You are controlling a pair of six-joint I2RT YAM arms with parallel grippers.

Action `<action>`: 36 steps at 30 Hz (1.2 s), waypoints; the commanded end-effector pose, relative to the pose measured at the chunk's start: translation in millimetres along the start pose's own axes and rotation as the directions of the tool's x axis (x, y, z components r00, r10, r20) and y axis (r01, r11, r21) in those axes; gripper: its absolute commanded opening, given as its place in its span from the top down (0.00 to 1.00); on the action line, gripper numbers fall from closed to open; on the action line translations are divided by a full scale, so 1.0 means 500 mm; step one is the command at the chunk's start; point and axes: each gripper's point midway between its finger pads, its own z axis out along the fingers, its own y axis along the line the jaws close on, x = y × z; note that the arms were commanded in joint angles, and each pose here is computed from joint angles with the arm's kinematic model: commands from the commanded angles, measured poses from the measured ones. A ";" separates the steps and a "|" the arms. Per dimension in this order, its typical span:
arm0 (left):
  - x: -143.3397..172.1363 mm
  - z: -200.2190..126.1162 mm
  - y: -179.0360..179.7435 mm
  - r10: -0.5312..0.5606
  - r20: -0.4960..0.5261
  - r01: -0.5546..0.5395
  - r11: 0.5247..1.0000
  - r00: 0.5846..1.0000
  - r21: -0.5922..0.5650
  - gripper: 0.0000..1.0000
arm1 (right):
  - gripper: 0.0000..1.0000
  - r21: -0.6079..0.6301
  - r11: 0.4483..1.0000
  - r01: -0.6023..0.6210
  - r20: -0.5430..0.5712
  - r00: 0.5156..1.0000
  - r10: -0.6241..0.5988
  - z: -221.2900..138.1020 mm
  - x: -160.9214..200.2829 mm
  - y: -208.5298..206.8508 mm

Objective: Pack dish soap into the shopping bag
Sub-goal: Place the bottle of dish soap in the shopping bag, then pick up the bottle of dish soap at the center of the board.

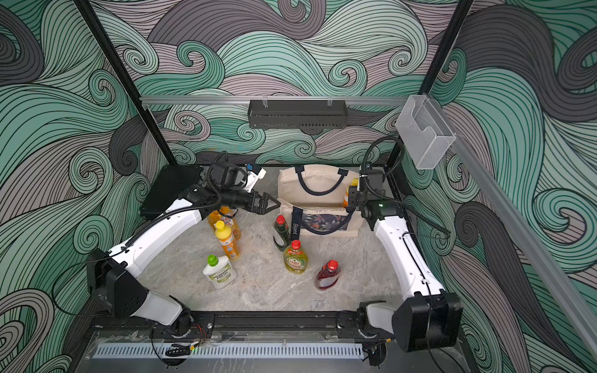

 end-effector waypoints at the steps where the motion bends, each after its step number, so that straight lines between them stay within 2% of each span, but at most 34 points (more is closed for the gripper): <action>1: -0.009 -0.019 -0.018 0.034 0.019 -0.034 0.999 0.999 0.002 0.01 | 0.44 0.018 1.000 -0.011 0.045 0.999 0.010 -0.027 -0.035 -0.014; 14: -0.009 -0.019 -0.017 0.034 0.018 -0.034 0.999 0.999 -0.003 0.02 | 0.39 0.004 1.000 -0.007 0.067 0.998 0.007 -0.042 -0.054 -0.012; 20: -0.010 -0.022 -0.014 0.031 0.021 -0.030 0.999 0.999 -0.014 0.01 | 0.34 -0.029 1.000 0.009 0.080 0.997 -0.007 -0.063 -0.066 -0.003; 31: -0.025 -0.077 -0.001 0.090 0.037 -0.084 0.987 0.995 -0.138 0.01 | 0.29 -0.249 0.963 0.102 0.161 0.985 -0.062 -0.195 -0.078 0.076; 36: -0.053 -0.148 0.017 0.126 0.112 -0.098 0.969 0.986 -0.227 0.01 | 0.22 -0.382 0.897 0.223 0.255 0.958 -0.130 -0.265 -0.068 0.151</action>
